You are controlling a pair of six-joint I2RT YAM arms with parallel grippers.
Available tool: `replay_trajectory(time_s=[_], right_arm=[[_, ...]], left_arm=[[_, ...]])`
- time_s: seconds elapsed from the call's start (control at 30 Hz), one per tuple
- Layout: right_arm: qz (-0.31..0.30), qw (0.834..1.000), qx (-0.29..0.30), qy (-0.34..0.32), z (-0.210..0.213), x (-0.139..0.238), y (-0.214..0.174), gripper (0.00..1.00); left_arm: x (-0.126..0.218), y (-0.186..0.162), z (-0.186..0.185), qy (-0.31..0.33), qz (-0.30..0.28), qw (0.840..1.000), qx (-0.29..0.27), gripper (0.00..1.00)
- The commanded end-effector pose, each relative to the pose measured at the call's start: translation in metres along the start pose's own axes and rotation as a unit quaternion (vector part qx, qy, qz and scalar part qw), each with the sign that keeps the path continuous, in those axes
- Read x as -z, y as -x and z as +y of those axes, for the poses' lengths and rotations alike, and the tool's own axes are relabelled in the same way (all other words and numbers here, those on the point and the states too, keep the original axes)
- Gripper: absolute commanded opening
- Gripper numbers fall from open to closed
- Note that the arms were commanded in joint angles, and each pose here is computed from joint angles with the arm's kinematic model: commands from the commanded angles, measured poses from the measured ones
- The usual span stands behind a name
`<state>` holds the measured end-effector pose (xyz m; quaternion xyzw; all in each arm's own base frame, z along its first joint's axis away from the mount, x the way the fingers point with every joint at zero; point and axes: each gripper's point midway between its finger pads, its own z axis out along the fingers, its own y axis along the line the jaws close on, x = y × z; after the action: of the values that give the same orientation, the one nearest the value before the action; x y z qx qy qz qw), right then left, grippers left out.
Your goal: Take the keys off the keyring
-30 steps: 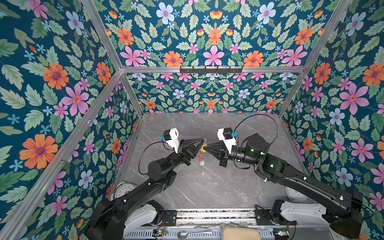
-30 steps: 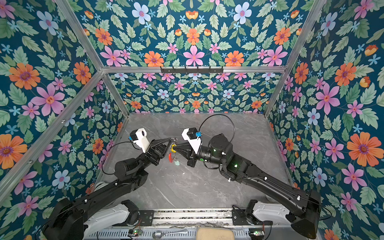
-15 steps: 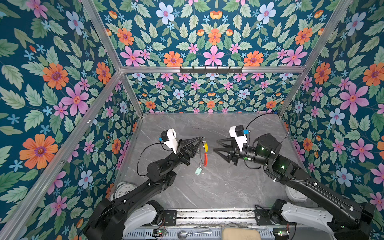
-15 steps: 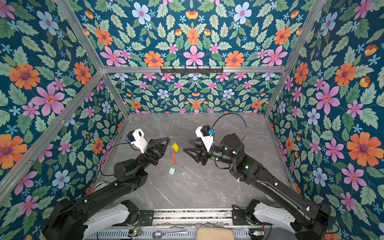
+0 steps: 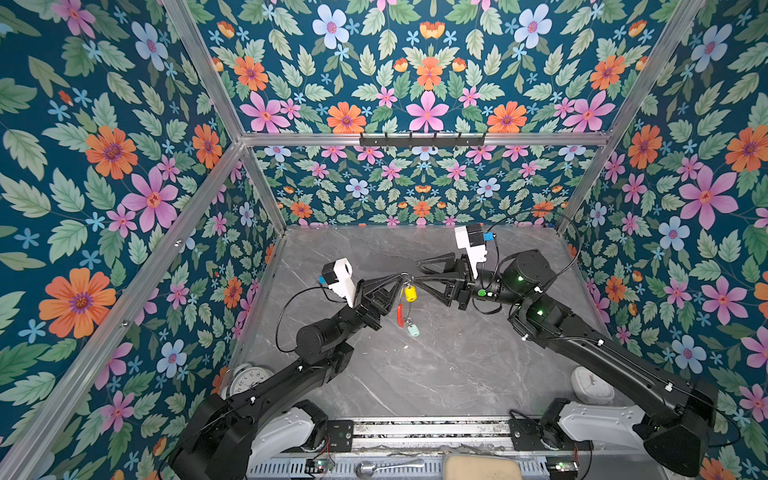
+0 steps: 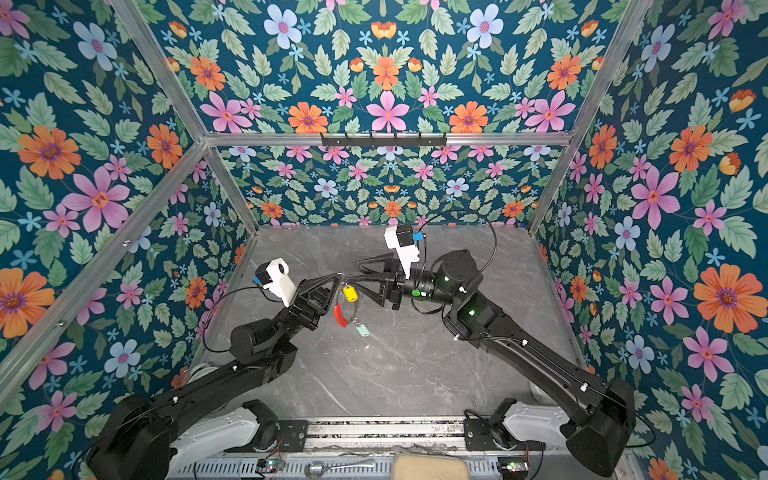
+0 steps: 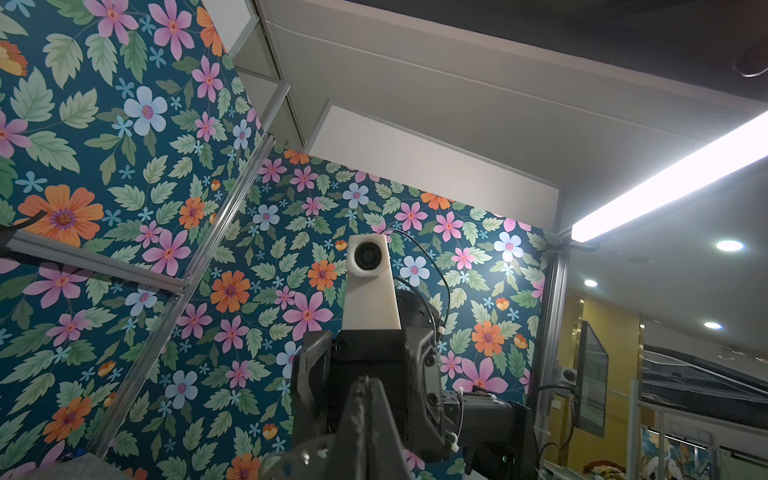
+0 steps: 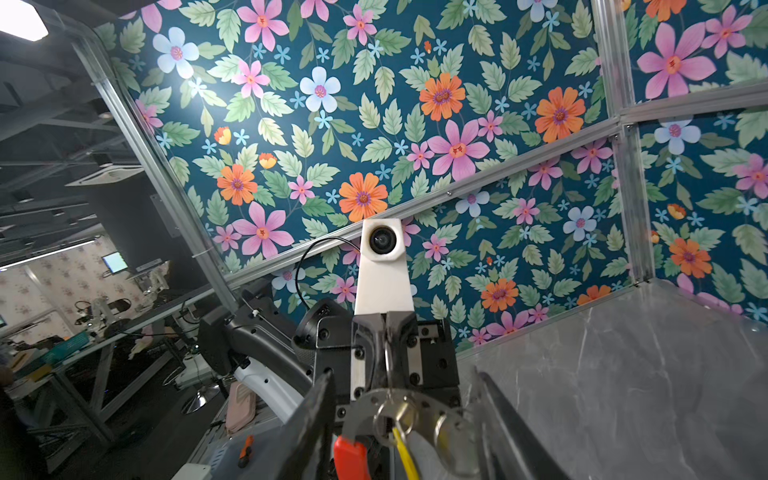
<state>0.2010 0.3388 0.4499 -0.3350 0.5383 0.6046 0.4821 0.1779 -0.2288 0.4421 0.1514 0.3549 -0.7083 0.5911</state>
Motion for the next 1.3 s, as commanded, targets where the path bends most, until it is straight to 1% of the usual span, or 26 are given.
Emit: replay_trajectory(time_s=[0.0,0.07,0.17,0.4,0.57,0.77,0.87,0.97,1.0,1.03,1.17,1.2,1.27], right_arm=[[-0.007,0.999,-0.002,0.032,0.013,-0.002,0.009,0.46],[0.002,0.999,-0.006,0.032,0.012,-0.005,0.005,0.43],[0.014,0.999,-0.010,0.032,0.013,-0.009,-0.002,0.40],[0.034,0.999,-0.018,0.020,0.007,-0.013,-0.016,0.39],[0.035,0.999,-0.018,0.017,0.006,-0.014,-0.016,0.34],[0.037,0.999,-0.018,0.016,0.005,-0.015,-0.017,0.22],[0.039,0.999,-0.017,0.016,0.005,-0.016,-0.017,0.18],[0.040,0.999,-0.018,0.015,0.004,-0.016,-0.017,0.08],[0.041,0.999,-0.017,0.014,0.005,-0.015,-0.018,0.02],[0.043,0.999,-0.018,0.013,0.004,-0.015,-0.019,0.00],[0.053,0.998,-0.019,0.000,0.004,-0.010,-0.022,0.00],[0.059,0.998,-0.020,-0.004,0.004,-0.008,-0.024,0.00],[0.076,0.997,-0.022,-0.022,0.001,-0.003,-0.031,0.00]], left_arm=[[0.001,0.009,-0.010,-0.016,-0.019,1.000,-0.015,0.00],[0.001,0.009,-0.009,-0.016,-0.020,1.000,-0.017,0.00],[0.002,0.008,-0.008,-0.014,-0.019,1.000,-0.016,0.00],[0.002,0.008,-0.008,-0.013,-0.019,1.000,-0.019,0.00],[0.002,0.008,-0.007,-0.011,-0.018,1.000,-0.018,0.00],[0.001,0.007,-0.007,-0.011,-0.016,1.000,-0.016,0.00],[0.000,0.007,-0.006,-0.011,-0.015,1.000,-0.015,0.00],[0.000,0.007,-0.006,-0.012,-0.014,1.000,-0.013,0.00],[0.000,0.007,-0.006,-0.012,-0.014,1.000,-0.013,0.00],[0.000,0.006,-0.006,-0.011,-0.013,1.000,-0.011,0.00],[0.002,0.005,-0.004,-0.001,-0.009,1.000,-0.004,0.00],[0.003,0.004,-0.003,0.006,-0.006,1.000,0.000,0.05],[0.005,0.002,0.000,0.019,0.004,1.000,0.001,0.28]])
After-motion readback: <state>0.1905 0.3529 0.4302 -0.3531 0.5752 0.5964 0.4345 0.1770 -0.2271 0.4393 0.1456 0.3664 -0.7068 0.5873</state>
